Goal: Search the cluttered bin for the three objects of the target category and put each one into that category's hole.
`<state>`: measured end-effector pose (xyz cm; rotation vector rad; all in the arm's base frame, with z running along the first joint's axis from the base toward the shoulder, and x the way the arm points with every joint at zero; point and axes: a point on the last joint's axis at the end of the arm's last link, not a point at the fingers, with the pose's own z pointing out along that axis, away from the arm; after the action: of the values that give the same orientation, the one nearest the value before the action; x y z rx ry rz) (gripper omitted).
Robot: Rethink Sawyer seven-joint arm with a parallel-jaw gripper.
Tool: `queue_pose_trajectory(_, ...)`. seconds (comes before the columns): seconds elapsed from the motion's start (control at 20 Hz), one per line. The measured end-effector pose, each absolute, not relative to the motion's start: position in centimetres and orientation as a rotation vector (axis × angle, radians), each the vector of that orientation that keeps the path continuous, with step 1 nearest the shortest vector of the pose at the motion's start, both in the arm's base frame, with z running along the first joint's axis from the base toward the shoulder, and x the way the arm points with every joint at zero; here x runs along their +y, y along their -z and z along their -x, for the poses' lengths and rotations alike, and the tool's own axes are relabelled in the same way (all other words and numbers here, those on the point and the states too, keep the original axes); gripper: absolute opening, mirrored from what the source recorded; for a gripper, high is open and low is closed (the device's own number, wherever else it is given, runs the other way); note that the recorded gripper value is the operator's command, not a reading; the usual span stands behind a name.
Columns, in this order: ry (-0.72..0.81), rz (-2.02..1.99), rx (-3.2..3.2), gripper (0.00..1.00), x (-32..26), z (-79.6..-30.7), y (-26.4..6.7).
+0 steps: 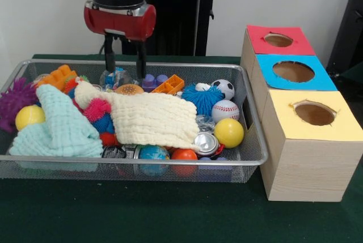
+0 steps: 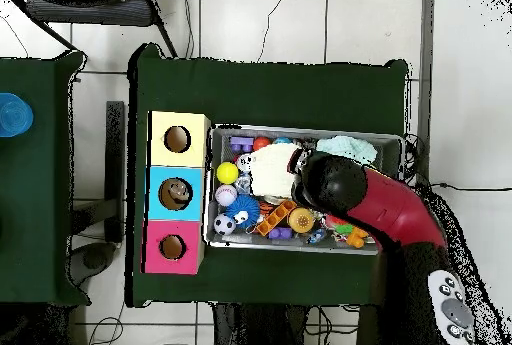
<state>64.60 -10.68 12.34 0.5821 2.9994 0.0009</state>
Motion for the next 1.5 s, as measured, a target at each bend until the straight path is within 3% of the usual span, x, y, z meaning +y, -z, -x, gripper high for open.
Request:
queue_pose_trajectory(0.7,0.019,-0.558,2.861,1.00,-9.6,-66.1,-6.2)
queue_pose_trajectory(1.5,0.012,-0.544,2.984,1.00,-7.4,-63.2,-0.5)
